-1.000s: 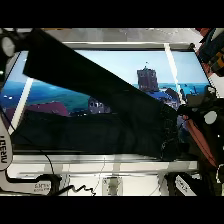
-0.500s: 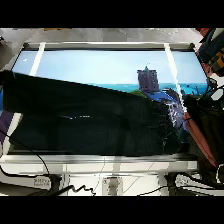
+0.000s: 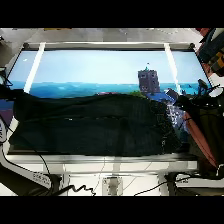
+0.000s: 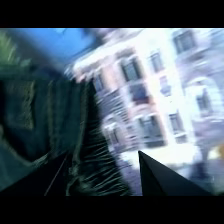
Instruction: Fold the clothes and pants, and hang the long-sleeved shirts on hangers.
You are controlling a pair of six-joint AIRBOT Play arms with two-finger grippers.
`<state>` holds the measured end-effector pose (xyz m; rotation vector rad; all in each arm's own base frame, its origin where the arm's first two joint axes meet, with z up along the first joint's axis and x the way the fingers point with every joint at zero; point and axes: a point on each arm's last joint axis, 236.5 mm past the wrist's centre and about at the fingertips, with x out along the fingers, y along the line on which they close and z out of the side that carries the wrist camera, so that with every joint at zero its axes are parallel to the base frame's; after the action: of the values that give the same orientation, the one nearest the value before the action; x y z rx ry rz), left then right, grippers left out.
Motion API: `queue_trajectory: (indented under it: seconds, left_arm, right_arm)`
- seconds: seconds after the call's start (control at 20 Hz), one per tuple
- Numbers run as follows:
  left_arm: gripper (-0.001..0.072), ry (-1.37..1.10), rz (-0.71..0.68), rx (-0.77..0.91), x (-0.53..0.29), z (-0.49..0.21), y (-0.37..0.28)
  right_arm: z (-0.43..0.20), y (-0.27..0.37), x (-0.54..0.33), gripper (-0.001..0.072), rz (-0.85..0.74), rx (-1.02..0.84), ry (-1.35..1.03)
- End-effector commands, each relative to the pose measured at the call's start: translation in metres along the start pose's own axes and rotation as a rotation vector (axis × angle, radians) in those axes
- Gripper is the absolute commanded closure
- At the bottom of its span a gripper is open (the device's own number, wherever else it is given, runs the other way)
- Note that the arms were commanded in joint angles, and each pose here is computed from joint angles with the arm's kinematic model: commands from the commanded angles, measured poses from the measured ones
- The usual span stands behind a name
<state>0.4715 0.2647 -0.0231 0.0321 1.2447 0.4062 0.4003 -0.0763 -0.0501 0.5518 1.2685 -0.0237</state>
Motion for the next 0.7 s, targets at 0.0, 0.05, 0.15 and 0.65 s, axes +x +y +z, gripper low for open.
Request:
queue_trajectory:
  seconds: [0.0, 0.05, 0.15, 0.65]
  left_arm:
    - [0.0689, -0.014, -0.009, 0.012, 0.013, 0.004, -0.005]
    - [0.0689, -0.013, -0.009, 0.011, 0.013, 0.004, -0.006]
    - [0.0689, -0.007, -0.014, 0.013, 0.013, 0.003, -0.008]
    - [0.0689, -0.05, -0.059, 0.027, 0.015, 0.016, -0.036]
  right_arm:
    - [-0.027, 0.013, 0.028, 0.0164, 0.118, -0.008, 0.145]
    - [-0.027, 0.012, 0.036, 0.0153, 0.132, -0.009, 0.153]
    - [-0.019, 0.015, 0.053, 0.0152, 0.173, -0.001, 0.127]
    - [0.046, 0.03, 0.087, 0.0566, 0.257, 0.042, -0.141]
